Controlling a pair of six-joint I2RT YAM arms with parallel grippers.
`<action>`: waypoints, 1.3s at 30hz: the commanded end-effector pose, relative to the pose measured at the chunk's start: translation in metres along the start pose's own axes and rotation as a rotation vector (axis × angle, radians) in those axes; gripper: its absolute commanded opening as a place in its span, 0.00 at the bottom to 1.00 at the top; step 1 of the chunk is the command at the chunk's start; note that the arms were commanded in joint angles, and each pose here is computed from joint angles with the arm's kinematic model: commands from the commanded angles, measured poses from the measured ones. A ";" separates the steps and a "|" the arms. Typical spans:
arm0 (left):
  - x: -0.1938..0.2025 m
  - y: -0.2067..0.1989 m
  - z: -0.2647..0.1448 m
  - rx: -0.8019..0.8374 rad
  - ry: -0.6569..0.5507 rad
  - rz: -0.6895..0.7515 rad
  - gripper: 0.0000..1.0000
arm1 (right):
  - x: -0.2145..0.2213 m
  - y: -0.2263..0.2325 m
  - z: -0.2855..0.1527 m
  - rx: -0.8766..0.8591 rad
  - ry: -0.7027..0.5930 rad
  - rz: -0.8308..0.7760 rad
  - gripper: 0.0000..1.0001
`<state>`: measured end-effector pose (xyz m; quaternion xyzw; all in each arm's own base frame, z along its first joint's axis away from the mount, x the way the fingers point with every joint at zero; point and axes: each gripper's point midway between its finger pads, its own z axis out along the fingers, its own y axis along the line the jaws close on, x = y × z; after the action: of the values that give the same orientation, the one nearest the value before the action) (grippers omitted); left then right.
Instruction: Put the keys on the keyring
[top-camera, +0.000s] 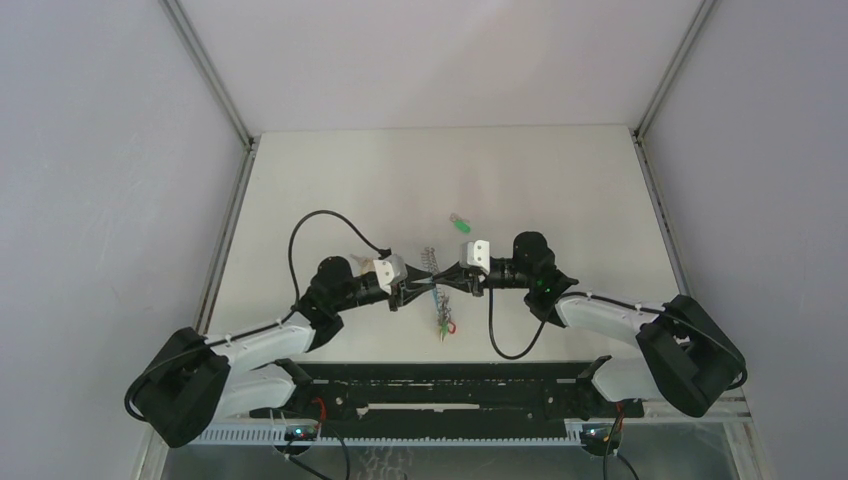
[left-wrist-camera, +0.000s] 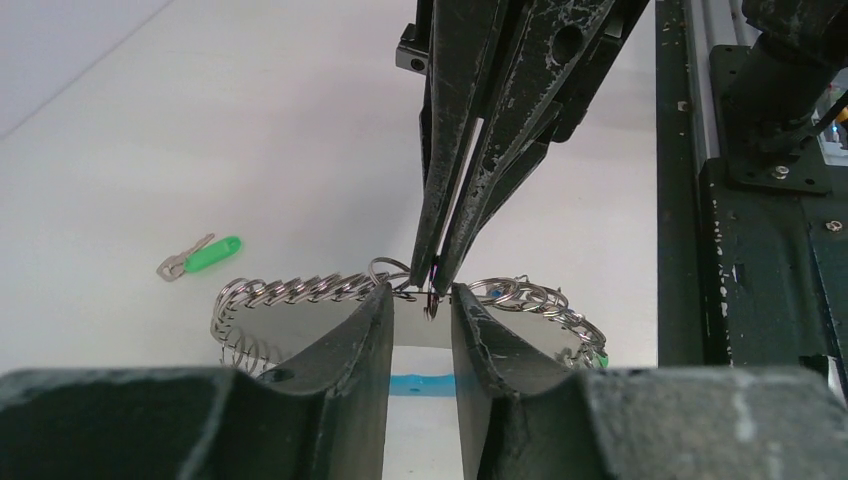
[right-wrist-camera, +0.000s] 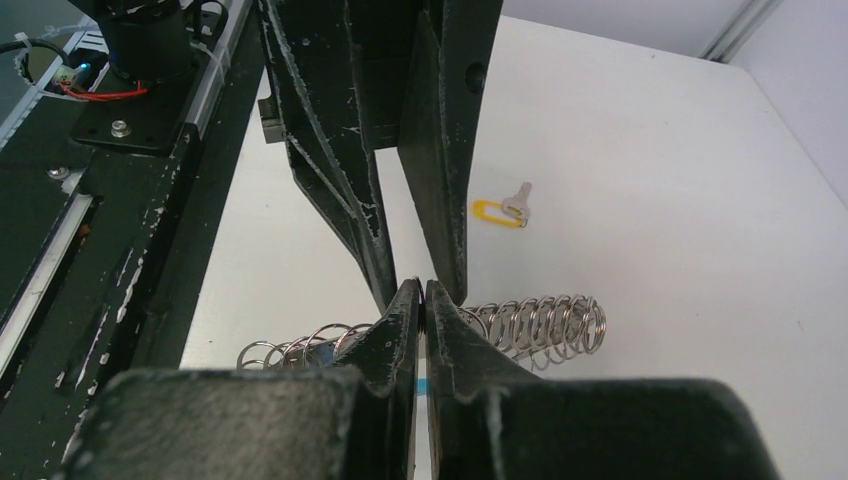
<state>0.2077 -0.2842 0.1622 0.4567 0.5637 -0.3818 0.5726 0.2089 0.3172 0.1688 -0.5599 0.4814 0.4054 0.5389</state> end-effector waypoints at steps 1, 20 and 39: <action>-0.005 -0.003 0.000 0.023 -0.032 0.004 0.30 | -0.021 -0.005 0.002 -0.003 -0.070 -0.054 0.00; -0.012 0.004 -0.001 -0.002 0.036 0.009 0.00 | -0.002 0.003 -0.009 0.007 0.039 -0.049 0.03; 0.003 0.000 0.011 -0.021 0.319 0.013 0.00 | 0.024 0.007 -0.008 0.016 0.178 -0.110 0.21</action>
<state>0.2007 -0.2862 0.1329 0.5008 0.6602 -0.3166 0.4615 0.1999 0.2979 0.1380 -0.6052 0.5162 0.3339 0.5057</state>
